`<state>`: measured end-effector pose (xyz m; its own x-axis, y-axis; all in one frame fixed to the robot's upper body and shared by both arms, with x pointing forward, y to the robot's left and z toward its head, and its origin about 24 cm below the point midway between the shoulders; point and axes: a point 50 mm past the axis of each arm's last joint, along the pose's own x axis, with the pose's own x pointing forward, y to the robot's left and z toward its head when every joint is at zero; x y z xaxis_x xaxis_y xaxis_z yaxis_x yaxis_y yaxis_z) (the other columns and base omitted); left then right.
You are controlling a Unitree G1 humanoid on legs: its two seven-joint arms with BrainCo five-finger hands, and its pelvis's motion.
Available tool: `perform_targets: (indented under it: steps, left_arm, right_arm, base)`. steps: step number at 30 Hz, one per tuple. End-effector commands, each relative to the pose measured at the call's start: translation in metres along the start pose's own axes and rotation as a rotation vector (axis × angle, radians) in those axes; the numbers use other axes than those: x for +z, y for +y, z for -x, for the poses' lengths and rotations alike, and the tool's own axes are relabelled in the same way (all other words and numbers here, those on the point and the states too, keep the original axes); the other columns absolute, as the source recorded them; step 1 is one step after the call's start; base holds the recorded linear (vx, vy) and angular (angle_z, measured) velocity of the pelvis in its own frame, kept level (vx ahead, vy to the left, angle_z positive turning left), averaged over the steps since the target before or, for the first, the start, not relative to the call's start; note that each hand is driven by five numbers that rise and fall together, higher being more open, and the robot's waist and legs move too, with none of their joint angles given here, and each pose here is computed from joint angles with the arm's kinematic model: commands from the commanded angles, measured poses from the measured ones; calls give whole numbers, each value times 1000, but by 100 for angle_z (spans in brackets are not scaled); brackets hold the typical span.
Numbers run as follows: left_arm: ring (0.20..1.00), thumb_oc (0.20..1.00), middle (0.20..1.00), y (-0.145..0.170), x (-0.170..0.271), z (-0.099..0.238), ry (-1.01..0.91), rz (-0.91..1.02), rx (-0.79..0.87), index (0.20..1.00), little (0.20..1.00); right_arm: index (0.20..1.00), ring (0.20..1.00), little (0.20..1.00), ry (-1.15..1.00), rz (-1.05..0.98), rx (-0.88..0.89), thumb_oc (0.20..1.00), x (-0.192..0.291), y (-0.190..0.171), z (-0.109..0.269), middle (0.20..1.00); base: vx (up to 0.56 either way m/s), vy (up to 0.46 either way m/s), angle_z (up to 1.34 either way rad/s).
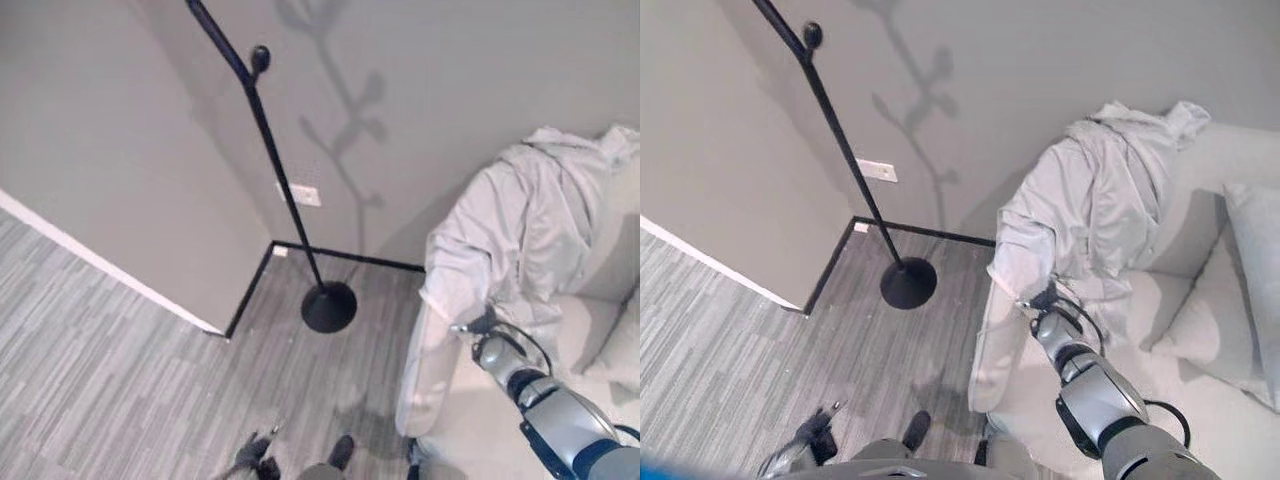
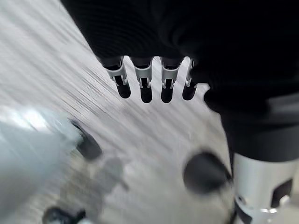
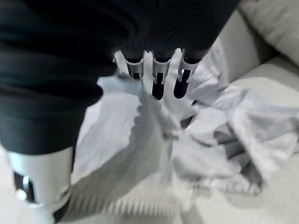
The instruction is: Hang the clothes on the sofa on the clothes rack.
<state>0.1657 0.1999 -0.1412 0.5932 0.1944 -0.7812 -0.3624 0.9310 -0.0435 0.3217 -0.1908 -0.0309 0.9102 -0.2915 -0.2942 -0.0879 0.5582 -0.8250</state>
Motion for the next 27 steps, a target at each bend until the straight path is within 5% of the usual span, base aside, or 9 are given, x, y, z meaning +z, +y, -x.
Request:
perform_targets:
  steps: [1, 14, 25, 26, 27]
  left_arm:
    - [1000, 1000, 1000, -5, 39, -8, -117, -31, 16, 1000, 1000]
    - [1000, 1000, 1000, -106, 93, 2, -325, -228, -292, 1000, 1000]
    - [1000, 1000, 1000, -117, 95, 5, -329, -233, -340, 1000, 1000]
    - [1000, 1000, 1000, -117, 96, 5, -330, -228, -339, 1000, 1000]
    - [1000, 1000, 1000, -116, 96, 5, -330, -227, -337, 1000, 1000]
  right_arm:
    - [1000, 1000, 1000, -101, 22, -114, 1000, 42, -32, -15, 1000]
    - [1000, 1000, 1000, -259, -23, -239, 1000, 115, -80, -23, 1000]
    - [1000, 1000, 1000, -175, -128, -324, 1000, 105, -120, -32, 1000]
    - [884, 884, 884, -174, -144, -307, 884, 105, -119, -32, 884]
    - [476, 476, 476, -172, -155, -299, 476, 105, -119, -33, 476]
  base:
    - [-35, 26, -31]
    - [-24, 4, -12]
    - [11, -41, 3]
    - [19, -35, 2]
    - [12, -14, 4]
